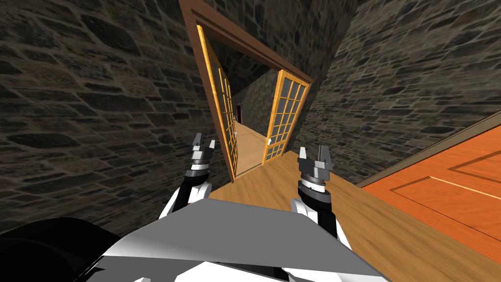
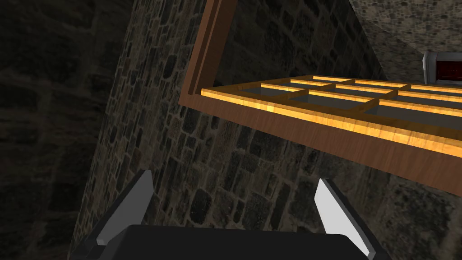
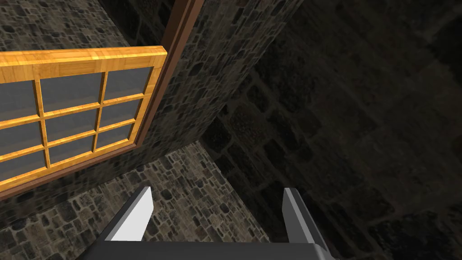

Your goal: Push the door open

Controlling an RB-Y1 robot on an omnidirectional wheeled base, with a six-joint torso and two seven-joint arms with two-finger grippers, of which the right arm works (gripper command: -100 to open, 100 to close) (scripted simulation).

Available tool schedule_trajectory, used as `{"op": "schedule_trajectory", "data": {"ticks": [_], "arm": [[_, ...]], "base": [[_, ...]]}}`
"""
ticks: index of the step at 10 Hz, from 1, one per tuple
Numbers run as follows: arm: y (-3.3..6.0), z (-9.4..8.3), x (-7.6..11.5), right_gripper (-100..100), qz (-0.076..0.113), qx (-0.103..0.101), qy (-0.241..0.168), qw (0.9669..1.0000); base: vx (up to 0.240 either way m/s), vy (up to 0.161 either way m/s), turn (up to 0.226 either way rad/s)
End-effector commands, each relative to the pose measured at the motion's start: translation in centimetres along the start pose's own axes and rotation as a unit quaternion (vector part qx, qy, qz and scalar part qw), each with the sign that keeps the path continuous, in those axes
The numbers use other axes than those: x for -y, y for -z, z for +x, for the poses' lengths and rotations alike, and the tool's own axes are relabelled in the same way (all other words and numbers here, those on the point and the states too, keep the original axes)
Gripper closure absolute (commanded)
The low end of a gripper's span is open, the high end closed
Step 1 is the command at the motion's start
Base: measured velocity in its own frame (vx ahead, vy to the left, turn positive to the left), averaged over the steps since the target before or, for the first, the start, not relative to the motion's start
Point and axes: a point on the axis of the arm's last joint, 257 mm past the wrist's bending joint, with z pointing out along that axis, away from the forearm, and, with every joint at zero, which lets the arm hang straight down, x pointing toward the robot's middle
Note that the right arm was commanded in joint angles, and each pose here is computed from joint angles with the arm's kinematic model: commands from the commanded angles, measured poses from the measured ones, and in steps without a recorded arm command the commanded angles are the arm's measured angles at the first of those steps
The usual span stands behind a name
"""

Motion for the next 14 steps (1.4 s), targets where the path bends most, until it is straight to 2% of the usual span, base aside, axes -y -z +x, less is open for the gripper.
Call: {"op": "schedule_trajectory", "data": {"ticks": [1, 5, 8, 9, 13, 14], "arm": [[0.53, 0.3, 1.1, -100, 0.011, -0.013, 0.025, 0.9995], [1.64, 0.6, 3.3, -100, 0.03, -0.036, 0.073, 0.9962], [2.81, 0.9, 5.3, -100, 0.046, -0.057, 0.118, 0.9903], [3.38, 0.9, 6.2, -100, 0.054, -0.066, 0.139, 0.9867], [4.67, 1.0, 8.1, -100, 0.068, -0.086, 0.181, 0.9772], [5.41, 0.9, 9.1, -100, 0.076, -0.097, 0.204, 0.9712]], "base": [[0.086, -0.031, 0.068], [0.144, -0.056, 0.052], [0.127, -0.063, 0.058], [0.124, -0.077, 0.053], [0.107, -0.056, 0.052], [0.118, -0.056, 0.092]]}}
